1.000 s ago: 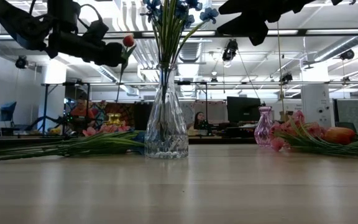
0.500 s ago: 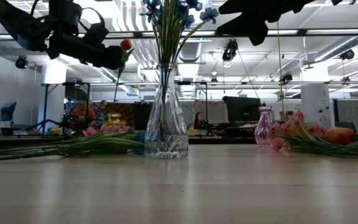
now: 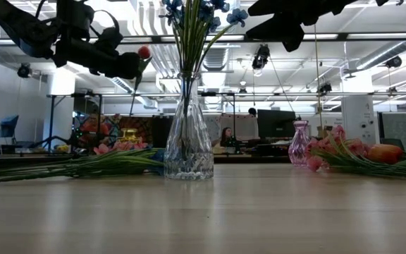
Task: Sort flowers into vase by color
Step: Put the middle pink flowers into the pink vase
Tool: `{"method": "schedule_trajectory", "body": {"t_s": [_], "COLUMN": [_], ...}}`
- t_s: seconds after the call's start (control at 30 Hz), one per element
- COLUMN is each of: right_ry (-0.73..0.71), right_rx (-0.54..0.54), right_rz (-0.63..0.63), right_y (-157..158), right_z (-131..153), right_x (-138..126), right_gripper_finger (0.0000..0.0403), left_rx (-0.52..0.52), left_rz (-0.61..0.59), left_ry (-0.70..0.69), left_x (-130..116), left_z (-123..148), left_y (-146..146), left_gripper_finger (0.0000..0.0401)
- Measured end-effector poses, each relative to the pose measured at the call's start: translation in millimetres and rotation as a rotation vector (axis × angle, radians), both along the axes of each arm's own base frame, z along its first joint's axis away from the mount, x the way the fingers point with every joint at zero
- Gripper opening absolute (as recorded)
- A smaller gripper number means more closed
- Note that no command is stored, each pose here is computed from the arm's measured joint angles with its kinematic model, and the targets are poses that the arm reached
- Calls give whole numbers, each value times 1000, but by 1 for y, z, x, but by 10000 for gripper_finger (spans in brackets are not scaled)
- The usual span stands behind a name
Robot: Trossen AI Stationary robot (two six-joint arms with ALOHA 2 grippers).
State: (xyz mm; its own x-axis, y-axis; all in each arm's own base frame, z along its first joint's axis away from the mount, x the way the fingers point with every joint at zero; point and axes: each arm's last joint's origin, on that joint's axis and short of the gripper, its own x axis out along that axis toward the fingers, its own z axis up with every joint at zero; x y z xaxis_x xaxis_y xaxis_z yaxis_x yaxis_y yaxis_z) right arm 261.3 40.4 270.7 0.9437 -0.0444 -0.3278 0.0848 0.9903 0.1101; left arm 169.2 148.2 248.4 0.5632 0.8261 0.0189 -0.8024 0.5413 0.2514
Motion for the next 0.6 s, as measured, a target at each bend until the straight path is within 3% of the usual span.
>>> {"method": "schedule_trajectory", "body": {"t_s": [0.27,0.6], "right_ry": [-6,24], "right_rx": [2,35], "right_rz": [1,-13], "right_y": [0,-1], "right_z": [2,2], "right_x": [-2,-6], "right_gripper_finger": [254,253], "left_rx": [-64,-64], "left_rz": [0,-1], "left_ry": [28,17], "left_x": [0,-3], "left_z": [-7,-3], "left_y": [0,-3], "left_gripper_finger": [110,163]}}
